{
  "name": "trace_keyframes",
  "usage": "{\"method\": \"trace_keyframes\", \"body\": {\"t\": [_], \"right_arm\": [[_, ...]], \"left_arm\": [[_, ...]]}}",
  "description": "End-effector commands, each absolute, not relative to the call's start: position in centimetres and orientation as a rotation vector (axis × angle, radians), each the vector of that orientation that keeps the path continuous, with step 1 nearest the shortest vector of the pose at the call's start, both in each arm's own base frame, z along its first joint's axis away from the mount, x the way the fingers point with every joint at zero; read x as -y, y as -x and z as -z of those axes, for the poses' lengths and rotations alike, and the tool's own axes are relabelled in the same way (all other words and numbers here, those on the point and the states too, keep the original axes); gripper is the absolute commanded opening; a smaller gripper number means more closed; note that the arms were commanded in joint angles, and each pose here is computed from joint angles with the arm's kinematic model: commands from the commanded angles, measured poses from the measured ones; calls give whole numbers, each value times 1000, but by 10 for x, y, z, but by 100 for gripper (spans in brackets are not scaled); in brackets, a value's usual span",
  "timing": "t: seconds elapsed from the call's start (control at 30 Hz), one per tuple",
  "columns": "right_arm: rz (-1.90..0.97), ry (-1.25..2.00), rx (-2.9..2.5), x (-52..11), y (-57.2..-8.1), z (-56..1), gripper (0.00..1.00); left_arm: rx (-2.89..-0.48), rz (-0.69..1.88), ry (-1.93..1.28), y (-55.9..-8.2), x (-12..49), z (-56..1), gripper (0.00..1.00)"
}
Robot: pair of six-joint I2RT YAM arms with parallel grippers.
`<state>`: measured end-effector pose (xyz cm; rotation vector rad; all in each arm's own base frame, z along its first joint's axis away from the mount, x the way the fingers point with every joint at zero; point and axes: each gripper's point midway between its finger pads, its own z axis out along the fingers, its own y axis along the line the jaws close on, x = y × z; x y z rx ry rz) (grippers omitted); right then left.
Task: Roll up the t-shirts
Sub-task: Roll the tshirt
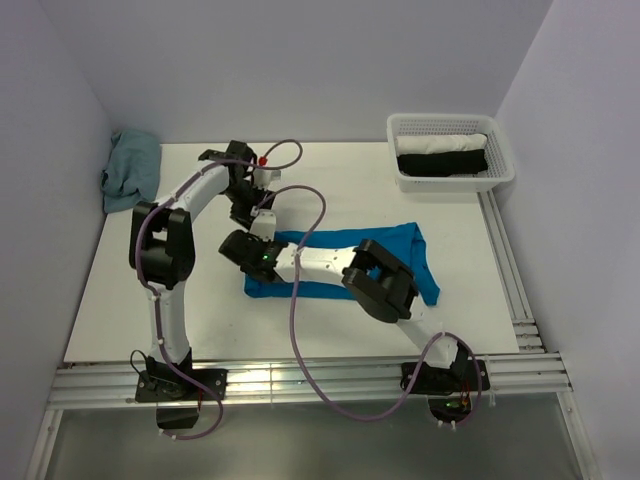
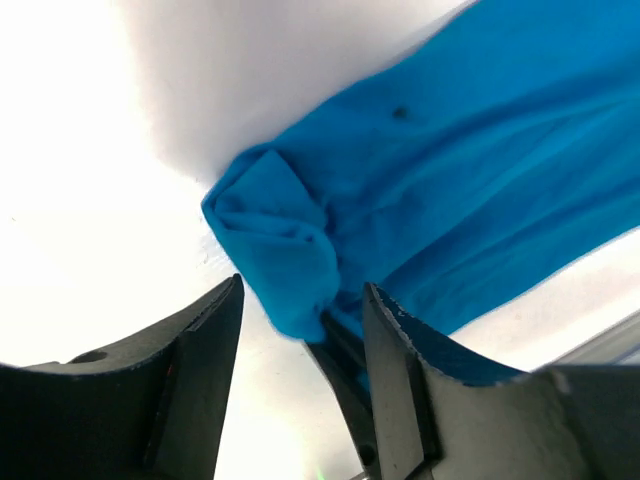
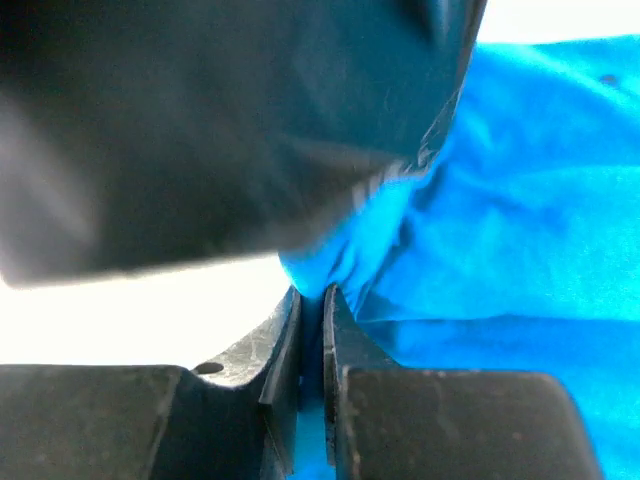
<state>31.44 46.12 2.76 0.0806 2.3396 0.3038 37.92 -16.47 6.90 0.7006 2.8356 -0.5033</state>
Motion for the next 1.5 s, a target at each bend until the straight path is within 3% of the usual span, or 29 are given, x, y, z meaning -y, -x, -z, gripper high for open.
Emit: {"method": "trace_keyframes", "body": {"t": [0.0, 0.03, 0.23, 0.5, 0.8, 1.17, 1.27, 1.3, 1.37, 1.4, 1.47], "right_arm": [[-491, -83, -2441, -463, -291, -5, 8], [-624, -138, -2384, -473, -299, -26, 8], [-1024, -317, -2332, -458, -297, -30, 4], [-1232, -521, -2322, -437, -294, -10, 3], [-1292, -611, -2332, -424, -287, 7, 2], [-1264, -604, -2343, -416, -282, 13, 2], [-1252, -582, -2347, -416, -282, 13, 2], [-1249, -574, -2349, -416, -282, 13, 2], [-1207, -546, -2360, -413, -281, 12, 3], [-1181, -532, -2366, -412, -281, 12, 5], [-1066, -479, -2389, -405, -279, 13, 13]], "left_arm": [[-2696, 745, -704, -388, 185, -125, 56], [-2689, 770, -683, -390, 181, -131, 57], [-2584, 937, -676, -388, 171, -153, 59], [-2608, 1052, -667, -353, 165, -97, 59], [-2625, 1043, -587, -350, 165, -43, 57], [-2618, 1019, -504, -375, 181, -36, 54], [-2642, 971, -497, -378, 188, -33, 45], [-2651, 954, -491, -380, 189, -32, 32], [-2691, 893, -446, -383, 188, -32, 18], [-2708, 856, -439, -383, 187, -30, 2], [-2734, 750, -448, -386, 185, -28, 1]]}}
